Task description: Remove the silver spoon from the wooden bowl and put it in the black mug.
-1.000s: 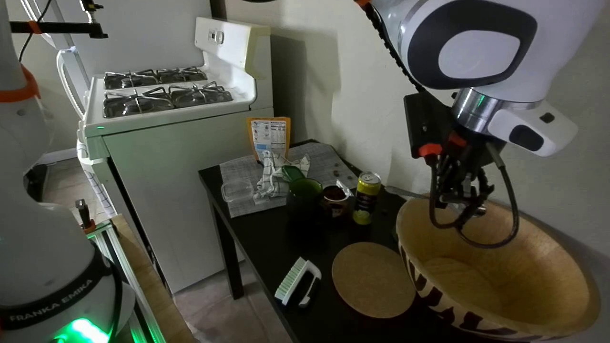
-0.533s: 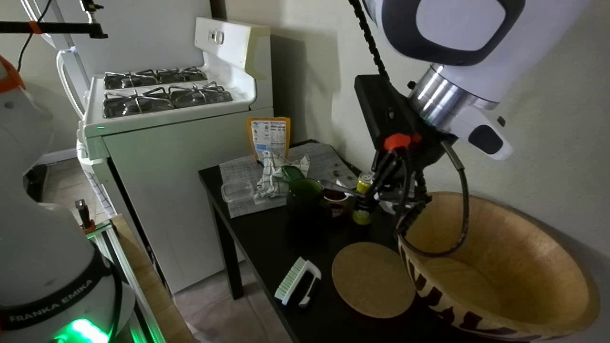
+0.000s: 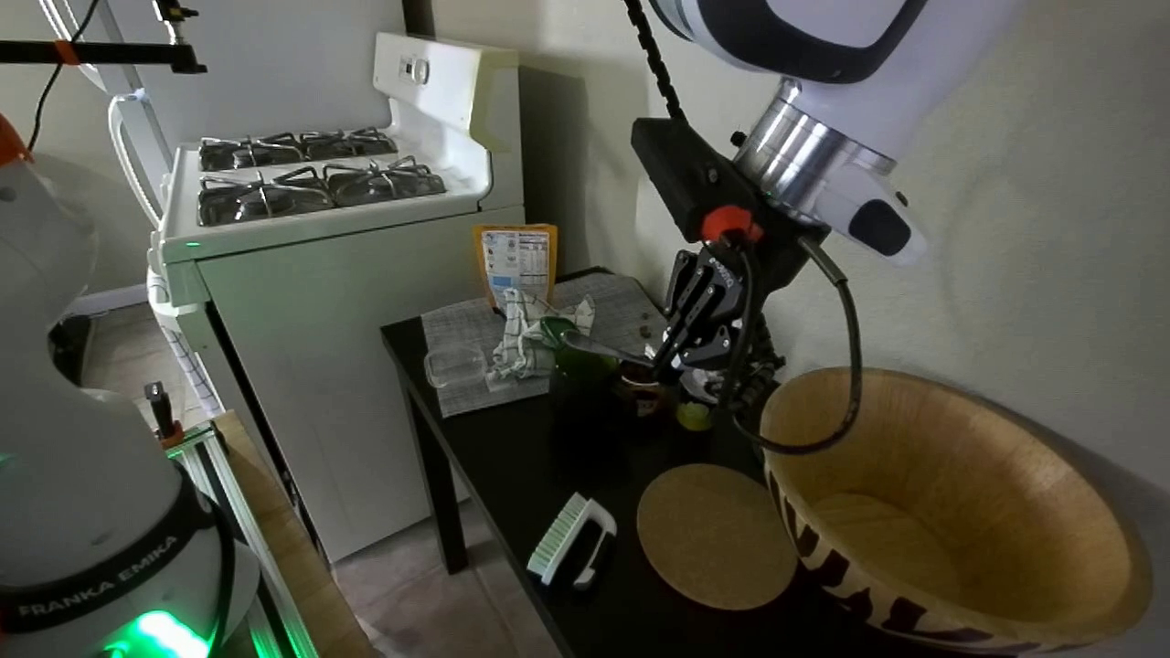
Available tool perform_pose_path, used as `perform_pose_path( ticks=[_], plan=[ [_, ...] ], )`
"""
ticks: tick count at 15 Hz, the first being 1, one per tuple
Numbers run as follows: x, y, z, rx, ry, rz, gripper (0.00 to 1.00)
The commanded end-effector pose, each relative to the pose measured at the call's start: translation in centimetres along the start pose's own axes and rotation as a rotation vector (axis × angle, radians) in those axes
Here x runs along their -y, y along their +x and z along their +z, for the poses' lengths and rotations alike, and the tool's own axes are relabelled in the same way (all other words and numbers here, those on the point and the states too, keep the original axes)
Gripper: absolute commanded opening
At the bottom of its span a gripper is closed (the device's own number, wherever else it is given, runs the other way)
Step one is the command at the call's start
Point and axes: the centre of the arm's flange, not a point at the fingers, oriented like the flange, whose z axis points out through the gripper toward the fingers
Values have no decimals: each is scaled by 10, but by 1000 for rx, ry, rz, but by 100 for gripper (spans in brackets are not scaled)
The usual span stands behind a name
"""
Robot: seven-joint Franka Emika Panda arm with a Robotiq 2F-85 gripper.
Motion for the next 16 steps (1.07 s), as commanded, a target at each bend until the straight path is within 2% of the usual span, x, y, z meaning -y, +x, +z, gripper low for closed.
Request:
perform_pose_path(
  ticks=[1,6,8,11,13,14,16],
  plan=[
    [23,11,42,79,56,121,2],
    [65,-2,103,220,151,196,2],
    [84,-11,106,249,189,183,2],
    [102,-25,93,229,229,154,2],
    [113,-22,91,233,243,126,2],
    [118,-21,91,247,241,118,2],
    [126,-13,96,346,224,103,2]
  ],
)
